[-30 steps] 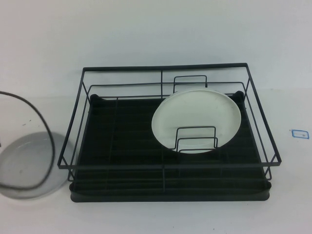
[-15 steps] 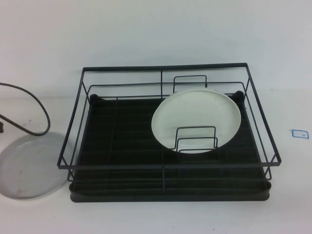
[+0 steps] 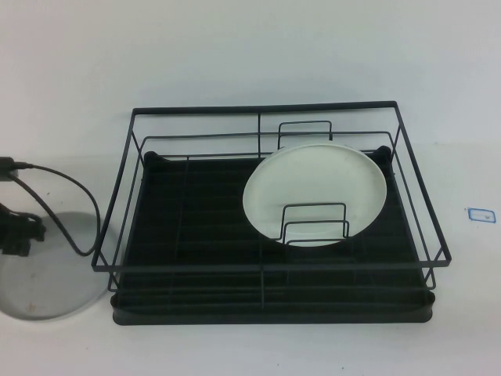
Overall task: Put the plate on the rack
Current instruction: Pick up the plate from the table
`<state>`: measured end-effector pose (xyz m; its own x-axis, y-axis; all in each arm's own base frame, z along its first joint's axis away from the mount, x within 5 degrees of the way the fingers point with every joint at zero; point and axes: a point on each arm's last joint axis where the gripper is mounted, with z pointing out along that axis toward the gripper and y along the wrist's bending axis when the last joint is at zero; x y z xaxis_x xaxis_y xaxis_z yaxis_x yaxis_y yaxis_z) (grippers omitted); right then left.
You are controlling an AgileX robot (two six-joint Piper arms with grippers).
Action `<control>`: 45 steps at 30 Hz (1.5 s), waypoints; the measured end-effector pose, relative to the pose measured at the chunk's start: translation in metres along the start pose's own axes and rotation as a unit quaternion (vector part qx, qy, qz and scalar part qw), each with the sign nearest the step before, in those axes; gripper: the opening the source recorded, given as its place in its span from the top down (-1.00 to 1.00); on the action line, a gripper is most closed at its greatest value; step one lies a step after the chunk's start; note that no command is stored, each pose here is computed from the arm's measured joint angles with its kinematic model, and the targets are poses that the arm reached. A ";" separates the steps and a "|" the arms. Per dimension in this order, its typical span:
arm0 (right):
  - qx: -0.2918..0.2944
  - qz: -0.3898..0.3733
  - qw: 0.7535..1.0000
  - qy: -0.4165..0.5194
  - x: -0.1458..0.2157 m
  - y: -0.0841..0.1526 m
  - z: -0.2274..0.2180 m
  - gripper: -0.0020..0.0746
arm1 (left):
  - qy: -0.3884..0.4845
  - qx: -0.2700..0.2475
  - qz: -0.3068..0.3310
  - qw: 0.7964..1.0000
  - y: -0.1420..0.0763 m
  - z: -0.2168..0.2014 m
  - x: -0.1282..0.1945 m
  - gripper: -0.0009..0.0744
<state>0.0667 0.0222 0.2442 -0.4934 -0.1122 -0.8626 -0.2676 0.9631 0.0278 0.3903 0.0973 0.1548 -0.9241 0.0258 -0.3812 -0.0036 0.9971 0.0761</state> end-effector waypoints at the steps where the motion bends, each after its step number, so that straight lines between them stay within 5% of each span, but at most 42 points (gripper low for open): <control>1: 0.000 0.000 1.000 0.000 0.000 0.000 0.000 0.90 | 0.004 0.001 -0.015 1.000 0.000 0.002 0.001 0.05; 16: 0.000 0.000 1.000 0.001 0.000 0.000 0.000 0.90 | 0.038 -0.008 0.023 0.999 0.003 0.012 0.007 0.81; 24: 0.000 0.000 1.000 0.001 0.000 0.000 0.000 0.90 | 0.044 -0.011 0.029 0.999 0.006 0.012 0.006 0.85; 31: 0.000 0.000 1.000 0.001 0.000 0.000 0.000 0.90 | 0.075 -0.014 -0.002 0.997 0.030 -0.007 0.013 0.89; 37: 0.001 0.000 1.000 -0.001 0.000 0.000 0.000 0.90 | 0.006 -0.025 -0.045 0.999 0.054 -0.054 0.008 0.95; 45: 0.001 0.000 1.000 -0.003 0.000 0.000 0.000 0.90 | -0.044 -0.010 -0.062 0.997 0.056 -0.084 0.003 0.96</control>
<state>0.0671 0.0220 0.2443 -0.4890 -0.1102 -0.8653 -0.2650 0.9639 0.0271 0.3547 0.1473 0.2354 -0.8789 -0.0913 -0.4681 -0.1250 0.9913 0.0414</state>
